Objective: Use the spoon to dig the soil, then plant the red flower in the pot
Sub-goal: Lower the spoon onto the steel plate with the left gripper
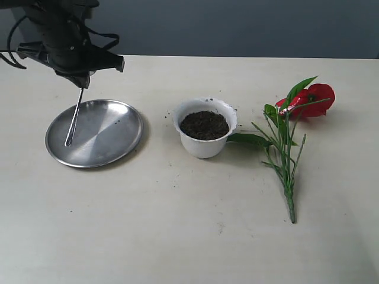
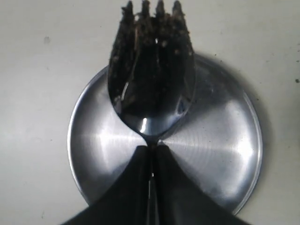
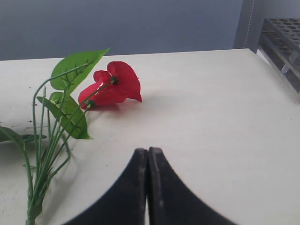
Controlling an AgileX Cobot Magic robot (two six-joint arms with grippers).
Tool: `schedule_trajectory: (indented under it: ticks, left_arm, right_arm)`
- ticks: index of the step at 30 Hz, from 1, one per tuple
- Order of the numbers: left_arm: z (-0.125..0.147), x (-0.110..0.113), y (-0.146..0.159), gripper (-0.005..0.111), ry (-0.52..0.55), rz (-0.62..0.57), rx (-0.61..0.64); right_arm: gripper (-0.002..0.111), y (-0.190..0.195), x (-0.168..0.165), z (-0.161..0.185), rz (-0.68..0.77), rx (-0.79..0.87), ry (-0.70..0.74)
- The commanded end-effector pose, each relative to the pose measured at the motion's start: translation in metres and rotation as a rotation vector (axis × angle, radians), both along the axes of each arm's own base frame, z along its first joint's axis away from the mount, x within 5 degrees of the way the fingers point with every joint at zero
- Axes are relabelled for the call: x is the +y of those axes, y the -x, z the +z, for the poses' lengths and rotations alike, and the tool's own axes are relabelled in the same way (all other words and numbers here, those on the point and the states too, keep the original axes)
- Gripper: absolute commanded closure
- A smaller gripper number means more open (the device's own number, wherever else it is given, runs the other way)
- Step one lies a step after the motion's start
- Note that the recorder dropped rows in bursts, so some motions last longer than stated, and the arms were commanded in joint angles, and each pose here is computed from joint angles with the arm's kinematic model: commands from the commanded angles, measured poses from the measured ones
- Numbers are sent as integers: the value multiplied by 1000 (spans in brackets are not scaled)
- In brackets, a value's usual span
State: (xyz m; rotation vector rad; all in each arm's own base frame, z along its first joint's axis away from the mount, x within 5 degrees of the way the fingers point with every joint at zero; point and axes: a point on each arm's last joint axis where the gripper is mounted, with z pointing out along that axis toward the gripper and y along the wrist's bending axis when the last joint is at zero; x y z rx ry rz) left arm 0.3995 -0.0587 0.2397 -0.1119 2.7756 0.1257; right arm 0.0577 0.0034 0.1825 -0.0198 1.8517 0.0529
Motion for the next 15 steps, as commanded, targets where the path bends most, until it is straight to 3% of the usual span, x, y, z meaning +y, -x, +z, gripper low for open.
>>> schedule_trajectory:
  ticks: [1, 15]
  left_arm:
    - [-12, 5, -10, 106, 25, 24, 55]
    - [-59, 1, -25, 106, 41, 59, 224]
  right_arm:
    - [109, 0, 0, 0, -5, -8, 2]
    - [109, 0, 0, 0, -5, -8, 2]
